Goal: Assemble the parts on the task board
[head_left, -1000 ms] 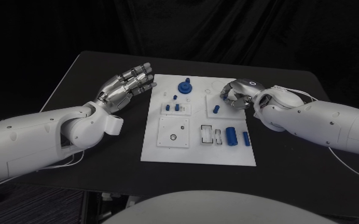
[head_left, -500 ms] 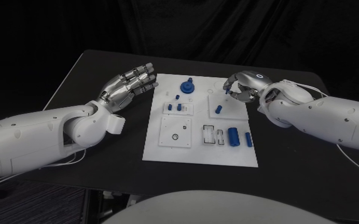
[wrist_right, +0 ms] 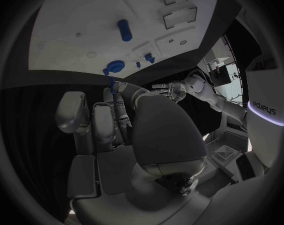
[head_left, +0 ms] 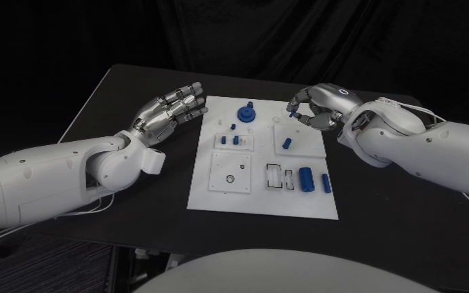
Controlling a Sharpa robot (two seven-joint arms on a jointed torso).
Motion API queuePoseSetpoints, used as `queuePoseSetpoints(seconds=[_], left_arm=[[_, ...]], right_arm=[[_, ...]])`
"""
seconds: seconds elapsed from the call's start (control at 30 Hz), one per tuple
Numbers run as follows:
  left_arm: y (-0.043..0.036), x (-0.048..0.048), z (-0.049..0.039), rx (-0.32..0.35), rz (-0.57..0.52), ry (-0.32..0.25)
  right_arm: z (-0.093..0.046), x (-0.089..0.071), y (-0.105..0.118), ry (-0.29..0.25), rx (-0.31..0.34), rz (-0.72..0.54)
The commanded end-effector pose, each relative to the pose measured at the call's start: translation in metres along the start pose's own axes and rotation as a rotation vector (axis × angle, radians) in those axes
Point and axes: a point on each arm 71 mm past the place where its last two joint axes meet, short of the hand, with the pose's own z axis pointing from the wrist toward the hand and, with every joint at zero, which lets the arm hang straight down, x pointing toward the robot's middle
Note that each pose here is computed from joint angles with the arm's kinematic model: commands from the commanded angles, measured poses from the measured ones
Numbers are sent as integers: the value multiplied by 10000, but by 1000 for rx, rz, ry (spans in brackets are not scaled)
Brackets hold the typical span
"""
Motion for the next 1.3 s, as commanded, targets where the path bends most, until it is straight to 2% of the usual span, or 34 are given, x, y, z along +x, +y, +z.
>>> queuePoseSetpoints(seconds=[0.03, 0.27, 0.57, 0.97, 1.3], left_arm=[[-5, 11, 8, 23, -3, 8], [6, -7, 7, 20, -1, 5], [41, 0, 17, 13, -6, 9], [78, -7, 9, 5, -10, 9], [113, 3, 14, 2, -21, 19]], right_arm=[[-45, 22, 144, 5, -38, -26], [-133, 188, 514, 67, -148, -37], [-69, 444, 761, 113, -218, -17], [70, 806, 961, 185, -261, -24], [130, 936, 981, 207, -262, -48]])
